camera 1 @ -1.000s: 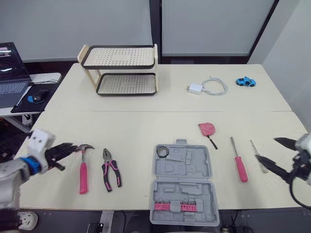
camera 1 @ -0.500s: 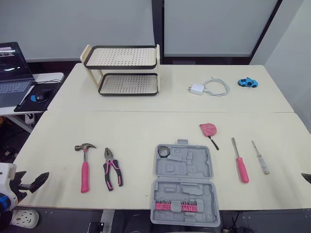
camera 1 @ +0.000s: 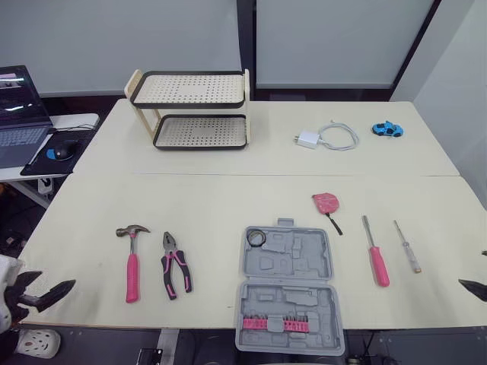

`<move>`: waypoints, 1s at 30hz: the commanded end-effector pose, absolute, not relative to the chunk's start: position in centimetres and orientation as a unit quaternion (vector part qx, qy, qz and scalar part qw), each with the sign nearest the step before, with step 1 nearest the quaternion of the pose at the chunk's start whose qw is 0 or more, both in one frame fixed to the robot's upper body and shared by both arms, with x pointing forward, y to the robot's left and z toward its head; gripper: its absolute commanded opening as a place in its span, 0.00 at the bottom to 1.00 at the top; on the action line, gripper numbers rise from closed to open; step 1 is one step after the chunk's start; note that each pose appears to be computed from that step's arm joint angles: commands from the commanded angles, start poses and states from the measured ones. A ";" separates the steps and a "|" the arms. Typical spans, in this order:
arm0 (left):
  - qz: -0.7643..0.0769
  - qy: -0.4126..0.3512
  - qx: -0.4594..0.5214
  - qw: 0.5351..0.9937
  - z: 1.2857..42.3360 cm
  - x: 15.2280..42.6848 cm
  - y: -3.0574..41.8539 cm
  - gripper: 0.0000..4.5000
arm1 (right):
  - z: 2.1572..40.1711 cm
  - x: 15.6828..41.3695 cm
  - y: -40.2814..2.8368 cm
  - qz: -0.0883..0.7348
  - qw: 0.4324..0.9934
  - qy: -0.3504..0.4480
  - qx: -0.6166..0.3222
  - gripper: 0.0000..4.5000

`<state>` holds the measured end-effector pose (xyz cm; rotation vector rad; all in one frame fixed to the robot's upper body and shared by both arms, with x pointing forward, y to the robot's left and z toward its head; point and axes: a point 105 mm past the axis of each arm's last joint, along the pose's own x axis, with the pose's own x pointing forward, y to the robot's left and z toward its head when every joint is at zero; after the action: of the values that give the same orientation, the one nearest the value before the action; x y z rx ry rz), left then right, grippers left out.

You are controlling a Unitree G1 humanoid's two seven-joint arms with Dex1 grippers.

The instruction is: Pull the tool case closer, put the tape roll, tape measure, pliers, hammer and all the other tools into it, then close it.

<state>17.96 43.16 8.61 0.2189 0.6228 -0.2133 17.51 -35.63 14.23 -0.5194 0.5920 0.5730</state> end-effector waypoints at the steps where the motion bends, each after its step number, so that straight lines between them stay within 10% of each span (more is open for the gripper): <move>1: -0.161 0.330 0.131 0.921 9.4 17.6 42.7 0.99 | 15.8 17.8 -34.7 0.308 0.869 0.278 -0.270 1.00; 18: -0.218 0.317 0.156 0.910 12.7 19.8 38.8 0.99 | 16.7 18.5 -34.3 0.324 0.856 0.283 -0.287 1.00; 30: -0.448 0.158 0.187 0.860 17.4 25.3 22.0 0.99 | 16.3 20.2 -25.9 0.317 0.899 0.198 -0.227 1.00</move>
<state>25.30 23.63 16.87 0.3913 0.3648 -0.8827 19.97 -26.90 15.96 -0.4738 0.4374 0.6703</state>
